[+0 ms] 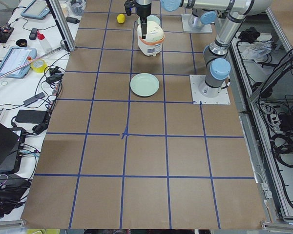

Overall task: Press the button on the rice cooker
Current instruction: 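Move the right gripper over the rice cooker's green lid button, then lower the right gripper and press down on the green lid button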

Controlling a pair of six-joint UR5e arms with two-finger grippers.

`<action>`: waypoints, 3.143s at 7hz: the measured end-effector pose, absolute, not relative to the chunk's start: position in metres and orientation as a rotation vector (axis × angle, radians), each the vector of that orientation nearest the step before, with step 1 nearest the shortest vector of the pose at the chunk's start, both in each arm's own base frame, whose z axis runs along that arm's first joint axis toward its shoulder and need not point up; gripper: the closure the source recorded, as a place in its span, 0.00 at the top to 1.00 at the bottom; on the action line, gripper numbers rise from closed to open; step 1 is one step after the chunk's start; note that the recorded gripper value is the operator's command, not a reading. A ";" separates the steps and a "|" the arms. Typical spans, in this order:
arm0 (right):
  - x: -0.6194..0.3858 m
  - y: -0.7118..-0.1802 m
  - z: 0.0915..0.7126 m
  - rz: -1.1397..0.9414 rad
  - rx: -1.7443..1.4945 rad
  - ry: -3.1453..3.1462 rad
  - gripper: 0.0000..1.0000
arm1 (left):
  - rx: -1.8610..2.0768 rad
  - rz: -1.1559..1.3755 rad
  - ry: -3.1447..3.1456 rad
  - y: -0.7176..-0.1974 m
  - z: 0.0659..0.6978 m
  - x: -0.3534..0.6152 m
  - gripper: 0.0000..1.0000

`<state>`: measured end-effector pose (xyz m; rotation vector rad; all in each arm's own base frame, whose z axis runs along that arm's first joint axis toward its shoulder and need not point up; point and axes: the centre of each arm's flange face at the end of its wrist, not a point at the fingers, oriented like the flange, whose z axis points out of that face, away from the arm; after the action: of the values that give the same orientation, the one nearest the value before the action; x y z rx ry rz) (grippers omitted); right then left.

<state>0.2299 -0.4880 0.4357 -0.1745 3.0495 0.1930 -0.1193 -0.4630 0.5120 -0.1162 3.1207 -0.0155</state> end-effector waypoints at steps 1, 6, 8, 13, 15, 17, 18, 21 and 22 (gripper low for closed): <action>0.235 -0.487 0.429 0.210 -0.176 3.043 0.00 | -0.116 -0.016 3.121 -0.463 0.512 -0.119 1.00; 0.255 -0.482 0.389 0.200 -0.224 3.019 0.00 | -0.116 -0.016 3.121 -0.463 0.512 -0.119 1.00; 0.264 -0.480 0.377 0.199 -0.249 3.017 0.00 | -0.116 -0.016 3.121 -0.463 0.512 -0.119 1.00; 0.268 -0.474 0.364 0.237 -0.259 3.009 0.00 | -0.116 -0.016 3.121 -0.463 0.512 -0.119 1.00; 0.270 -0.474 0.363 0.246 -0.252 2.982 0.00 | -0.116 -0.016 3.121 -0.463 0.512 -0.119 1.00; 0.271 -0.472 0.360 0.259 -0.251 2.977 0.00 | -0.116 -0.016 3.121 -0.463 0.512 -0.119 1.00; 0.270 -0.470 0.356 0.270 -0.250 2.977 0.00 | -0.116 -0.016 3.121 -0.463 0.512 -0.119 1.00; 0.270 -0.469 0.353 0.277 -0.246 2.977 0.00 | -0.116 -0.016 3.121 -0.463 0.512 -0.119 1.00; 0.270 -0.471 0.357 0.260 -0.245 2.977 0.10 | -0.116 -0.015 3.121 -0.463 0.512 -0.119 1.00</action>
<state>0.2704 -0.4709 0.3575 -0.2445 2.9769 0.2602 -0.1193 -0.4631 0.5119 -0.1161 3.1207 -0.0152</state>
